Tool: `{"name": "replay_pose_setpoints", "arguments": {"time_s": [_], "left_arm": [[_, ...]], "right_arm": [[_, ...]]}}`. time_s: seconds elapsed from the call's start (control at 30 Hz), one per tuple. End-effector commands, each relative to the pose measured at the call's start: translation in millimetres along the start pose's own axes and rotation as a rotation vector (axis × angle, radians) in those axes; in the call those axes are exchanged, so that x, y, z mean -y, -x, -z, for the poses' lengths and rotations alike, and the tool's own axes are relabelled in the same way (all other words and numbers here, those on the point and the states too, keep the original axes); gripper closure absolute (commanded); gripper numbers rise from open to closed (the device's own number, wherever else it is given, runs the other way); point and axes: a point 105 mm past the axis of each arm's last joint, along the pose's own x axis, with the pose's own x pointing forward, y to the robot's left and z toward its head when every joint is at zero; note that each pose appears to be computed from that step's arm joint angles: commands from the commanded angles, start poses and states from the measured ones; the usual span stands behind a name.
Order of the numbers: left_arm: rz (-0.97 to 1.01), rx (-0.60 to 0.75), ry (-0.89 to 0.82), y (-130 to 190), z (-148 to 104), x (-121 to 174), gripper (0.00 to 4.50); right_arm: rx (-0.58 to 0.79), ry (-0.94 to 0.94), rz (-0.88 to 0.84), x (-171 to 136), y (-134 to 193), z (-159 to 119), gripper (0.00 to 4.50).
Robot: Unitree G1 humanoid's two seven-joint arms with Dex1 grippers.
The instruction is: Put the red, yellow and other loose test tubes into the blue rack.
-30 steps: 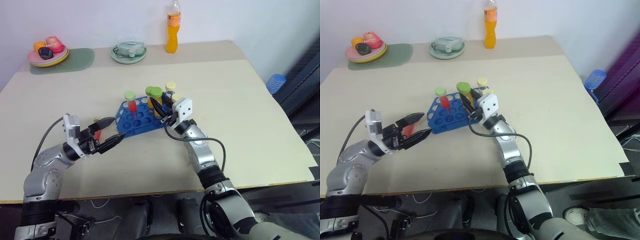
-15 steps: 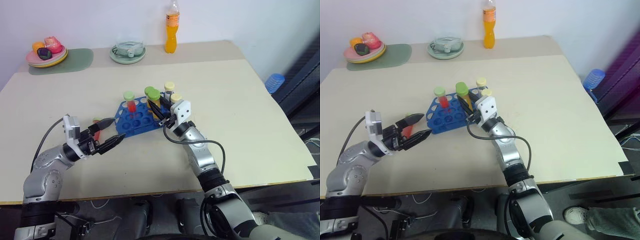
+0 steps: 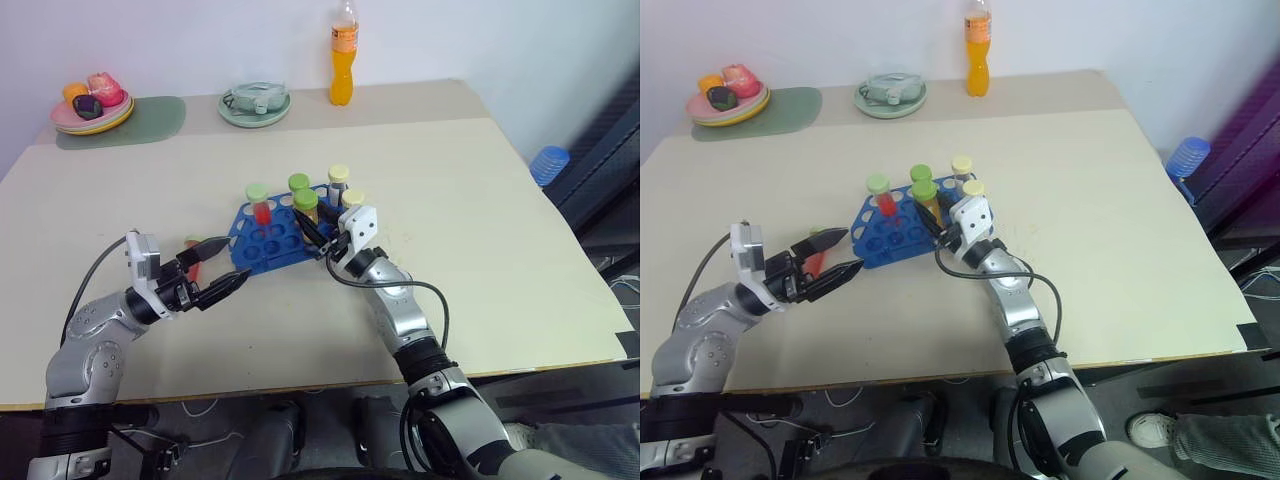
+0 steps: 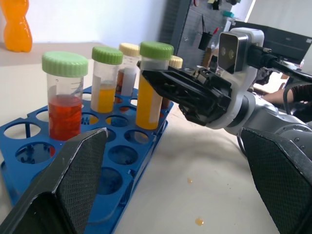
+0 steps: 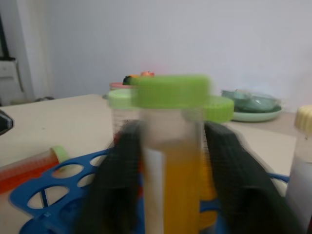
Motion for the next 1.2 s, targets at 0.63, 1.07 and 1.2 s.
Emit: {"name": "replay_pose_setpoints", "arguments": {"time_s": [0.63,1.07,1.2], "left_arm": [[-0.104,0.093,0.013,7,-26,-11,0.0],[-0.771,-0.085,0.046,14,-49,-68,0.0],[-0.854,-0.26,0.152,8,-54,-77,0.0]], "right_arm": [[-0.086,0.148,-0.112,4,49,-18,0.05],[-0.342,0.185,-0.231,29,133,-55,0.05],[-0.349,0.242,-0.237,46,133,-79,0.05]]}}
